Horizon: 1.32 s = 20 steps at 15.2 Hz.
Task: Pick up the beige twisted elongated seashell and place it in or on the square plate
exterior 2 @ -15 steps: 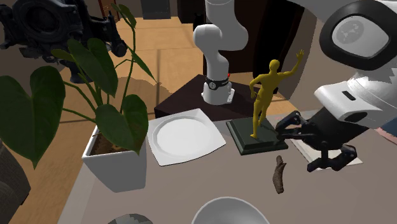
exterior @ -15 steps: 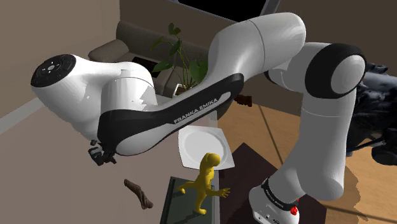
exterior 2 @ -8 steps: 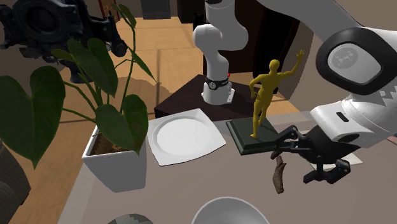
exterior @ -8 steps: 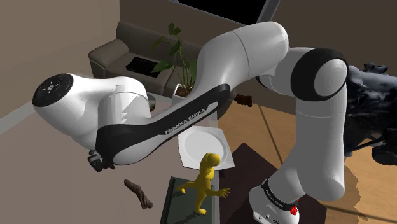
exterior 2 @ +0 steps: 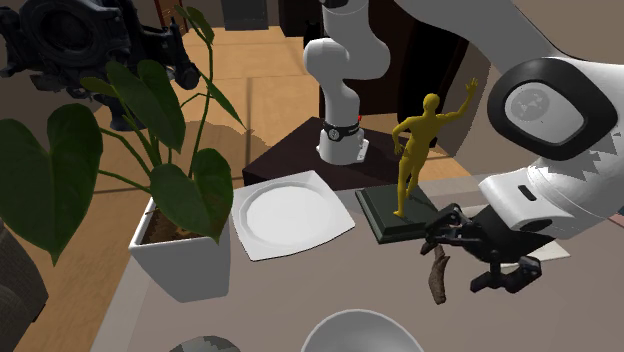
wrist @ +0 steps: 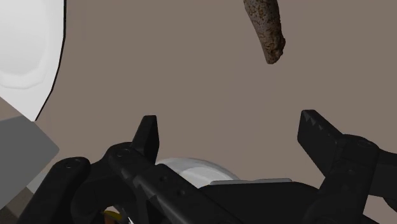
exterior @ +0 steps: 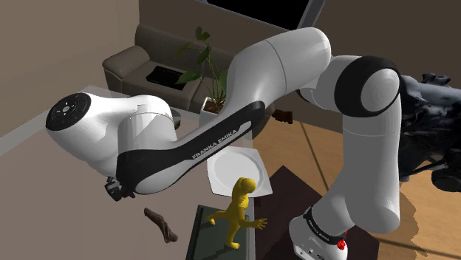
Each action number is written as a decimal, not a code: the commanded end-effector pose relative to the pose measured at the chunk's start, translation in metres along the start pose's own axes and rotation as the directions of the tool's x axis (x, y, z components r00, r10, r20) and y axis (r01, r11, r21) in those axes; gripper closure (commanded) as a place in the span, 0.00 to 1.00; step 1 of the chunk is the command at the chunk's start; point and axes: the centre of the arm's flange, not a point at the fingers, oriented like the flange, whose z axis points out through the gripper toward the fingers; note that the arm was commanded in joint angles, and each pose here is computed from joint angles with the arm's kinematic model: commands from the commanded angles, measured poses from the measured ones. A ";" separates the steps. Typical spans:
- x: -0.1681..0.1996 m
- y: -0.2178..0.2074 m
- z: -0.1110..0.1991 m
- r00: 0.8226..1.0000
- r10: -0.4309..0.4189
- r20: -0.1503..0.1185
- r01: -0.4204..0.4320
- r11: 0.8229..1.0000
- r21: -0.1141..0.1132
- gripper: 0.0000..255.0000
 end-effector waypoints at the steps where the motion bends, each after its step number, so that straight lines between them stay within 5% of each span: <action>1: 0.000 0.000 0.000 1.000 0.000 0.000 0.000 1.000 0.000 0.00; 2: 0.000 0.000 0.000 1.000 0.000 0.000 0.000 1.000 0.000 1.00; 11: 0.000 0.000 0.000 1.000 0.000 0.000 0.000 1.000 0.000 1.00; 12: 0.000 0.000 0.000 1.000 0.000 0.000 0.000 1.000 0.000 0.00; 20: -0.101 -0.030 0.040 0.995 0.083 -0.049 -0.083 0.997 0.000 0.00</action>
